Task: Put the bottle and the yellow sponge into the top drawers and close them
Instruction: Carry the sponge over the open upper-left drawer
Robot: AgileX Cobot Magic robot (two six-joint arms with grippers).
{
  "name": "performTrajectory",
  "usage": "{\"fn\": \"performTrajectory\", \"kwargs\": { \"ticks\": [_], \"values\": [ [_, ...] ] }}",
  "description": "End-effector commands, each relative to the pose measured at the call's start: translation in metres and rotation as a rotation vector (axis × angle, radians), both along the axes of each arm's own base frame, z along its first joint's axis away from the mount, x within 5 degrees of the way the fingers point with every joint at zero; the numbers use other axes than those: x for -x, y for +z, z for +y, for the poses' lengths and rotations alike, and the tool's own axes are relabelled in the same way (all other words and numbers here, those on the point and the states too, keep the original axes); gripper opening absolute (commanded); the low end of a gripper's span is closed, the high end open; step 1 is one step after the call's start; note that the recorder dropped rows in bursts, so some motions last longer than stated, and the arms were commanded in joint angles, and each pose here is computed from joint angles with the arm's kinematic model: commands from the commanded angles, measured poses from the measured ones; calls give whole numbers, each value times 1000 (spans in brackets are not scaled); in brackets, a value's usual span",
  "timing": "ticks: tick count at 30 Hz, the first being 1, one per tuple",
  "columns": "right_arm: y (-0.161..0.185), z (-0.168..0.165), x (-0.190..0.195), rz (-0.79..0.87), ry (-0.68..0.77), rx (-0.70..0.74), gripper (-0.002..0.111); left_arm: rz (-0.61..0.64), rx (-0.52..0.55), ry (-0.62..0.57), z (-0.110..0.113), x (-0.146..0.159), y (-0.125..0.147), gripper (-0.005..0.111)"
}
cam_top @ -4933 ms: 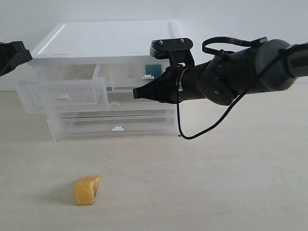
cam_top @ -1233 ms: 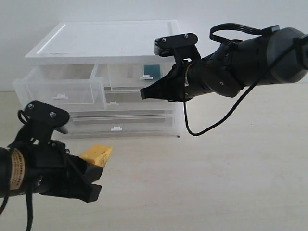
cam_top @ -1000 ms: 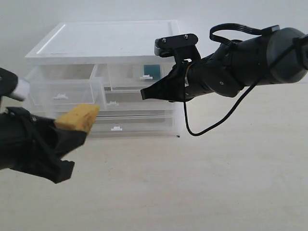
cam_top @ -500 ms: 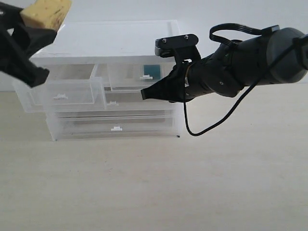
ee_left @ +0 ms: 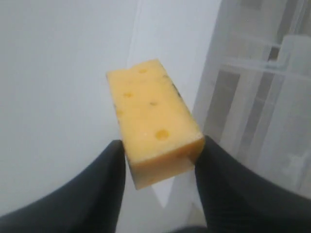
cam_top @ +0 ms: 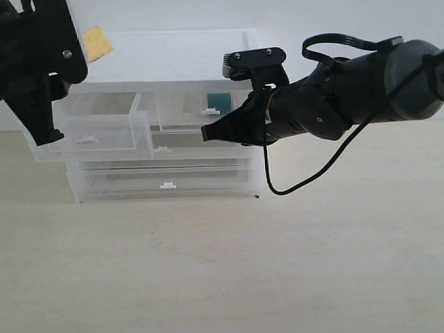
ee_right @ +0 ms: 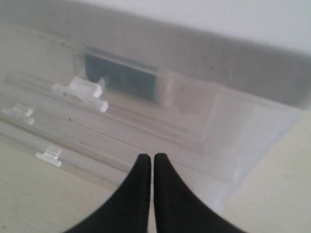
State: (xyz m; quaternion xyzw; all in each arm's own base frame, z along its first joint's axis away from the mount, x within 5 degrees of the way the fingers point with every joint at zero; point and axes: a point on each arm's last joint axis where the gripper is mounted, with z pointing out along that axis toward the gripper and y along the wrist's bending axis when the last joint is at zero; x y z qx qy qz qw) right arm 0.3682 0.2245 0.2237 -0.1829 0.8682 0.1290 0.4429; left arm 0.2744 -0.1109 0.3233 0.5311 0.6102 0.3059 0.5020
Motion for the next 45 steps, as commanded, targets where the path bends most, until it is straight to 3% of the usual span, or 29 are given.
{"fn": "performTrajectory", "kwargs": {
  "ticks": [1,4,5,6,10,14,16,20,27,32,37,45],
  "values": [
    [5,-1,0,-17,3,-12,0,67,280,47,0,-2,12,4],
    [5,-1,0,-15,2,-11,0,106,398,133,5,-4,26,4],
    [5,-1,0,-14,1,-9,0,115,382,126,5,-5,28,4],
    [5,-1,0,-11,-1,-7,0,151,452,130,5,-5,33,4],
    [4,-2,1,-7,-4,-2,0,298,569,46,0,-4,46,4],
    [4,-2,1,-7,-4,-2,0,598,690,-127,1,-9,58,4],
    [4,-2,1,-3,-6,2,0,641,643,-169,12,-17,65,4],
    [3,-3,1,6,-12,11,0,608,326,-93,34,-29,63,4],
    [4,-2,1,-3,-6,2,0,668,122,-25,45,-46,36,4],
    [4,-3,1,2,-9,7,0,689,133,-16,41,-62,18,4],
    [5,-1,0,-18,5,-9,0,615,169,-10,40,-69,21,4],
    [6,0,0,-25,9,-16,0,623,159,-14,40,-72,15,4]
  ]
}}
